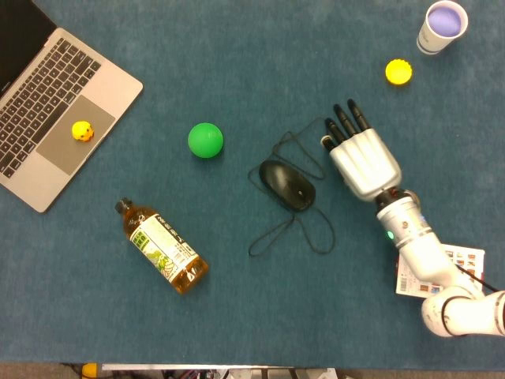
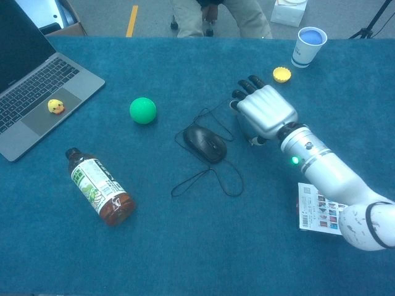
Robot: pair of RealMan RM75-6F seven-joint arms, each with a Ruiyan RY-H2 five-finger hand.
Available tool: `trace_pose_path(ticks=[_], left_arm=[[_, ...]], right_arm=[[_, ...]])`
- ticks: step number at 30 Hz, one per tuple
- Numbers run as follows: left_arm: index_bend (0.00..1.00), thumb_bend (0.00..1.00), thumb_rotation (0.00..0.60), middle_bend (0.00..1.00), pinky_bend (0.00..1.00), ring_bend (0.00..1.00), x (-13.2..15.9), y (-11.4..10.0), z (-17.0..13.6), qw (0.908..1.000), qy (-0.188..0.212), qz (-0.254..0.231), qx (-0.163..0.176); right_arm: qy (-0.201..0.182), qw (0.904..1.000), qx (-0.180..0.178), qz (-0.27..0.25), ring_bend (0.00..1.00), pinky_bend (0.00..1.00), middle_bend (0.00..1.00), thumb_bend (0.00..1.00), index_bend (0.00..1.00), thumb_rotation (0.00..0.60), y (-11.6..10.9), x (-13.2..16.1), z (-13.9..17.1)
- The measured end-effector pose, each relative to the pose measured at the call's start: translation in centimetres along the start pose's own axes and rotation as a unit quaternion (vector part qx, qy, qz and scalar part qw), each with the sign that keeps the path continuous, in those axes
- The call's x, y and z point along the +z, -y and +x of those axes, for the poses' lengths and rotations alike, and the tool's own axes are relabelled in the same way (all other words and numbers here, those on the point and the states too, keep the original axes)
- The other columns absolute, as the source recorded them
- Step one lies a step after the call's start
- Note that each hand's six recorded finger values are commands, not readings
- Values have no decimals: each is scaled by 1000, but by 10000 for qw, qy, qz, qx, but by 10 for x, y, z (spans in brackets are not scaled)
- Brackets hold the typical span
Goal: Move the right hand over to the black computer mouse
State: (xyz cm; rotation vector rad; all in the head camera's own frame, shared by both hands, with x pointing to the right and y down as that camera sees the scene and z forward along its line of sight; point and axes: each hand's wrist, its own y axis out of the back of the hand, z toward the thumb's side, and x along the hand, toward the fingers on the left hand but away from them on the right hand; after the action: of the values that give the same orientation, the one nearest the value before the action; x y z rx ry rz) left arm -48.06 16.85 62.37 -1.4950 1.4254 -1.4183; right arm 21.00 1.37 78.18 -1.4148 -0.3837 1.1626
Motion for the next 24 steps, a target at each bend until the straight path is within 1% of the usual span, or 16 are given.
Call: trace_pose_path(ticks=[9,12,16,20,24], left_arm=[[277,147,600,205,94,158,-5,-1,-2,10000,-52,-13,8],[277,147,600,204,94,158,-7,-2,-3,10000,-69,-15,11],[277,147,600,204,94,158,-8,-2,-3,10000,-87,-13,10],[277,147,600,204,94,158,-8,-1,-4,10000,-80,-11,4],[277,147,600,204,94,158,-7,-1,-4,10000,-78,-9,-3]], right_arm=[[-228,9995,-155,-126,0,0,192,0,346,600,-12,26,-6],[-272,9995,-129,-103,0,0,192,0,347,600,-11,30,-5],[-280,9996,-60,-81,0,0,192,6,360,600,-8,26,-2],[-321,9993,-12,-178,0,0,203,67,440,600,-6,24,1],[-381,9990,14,-225,0,0,212,142,494,600,-5,24,5]])
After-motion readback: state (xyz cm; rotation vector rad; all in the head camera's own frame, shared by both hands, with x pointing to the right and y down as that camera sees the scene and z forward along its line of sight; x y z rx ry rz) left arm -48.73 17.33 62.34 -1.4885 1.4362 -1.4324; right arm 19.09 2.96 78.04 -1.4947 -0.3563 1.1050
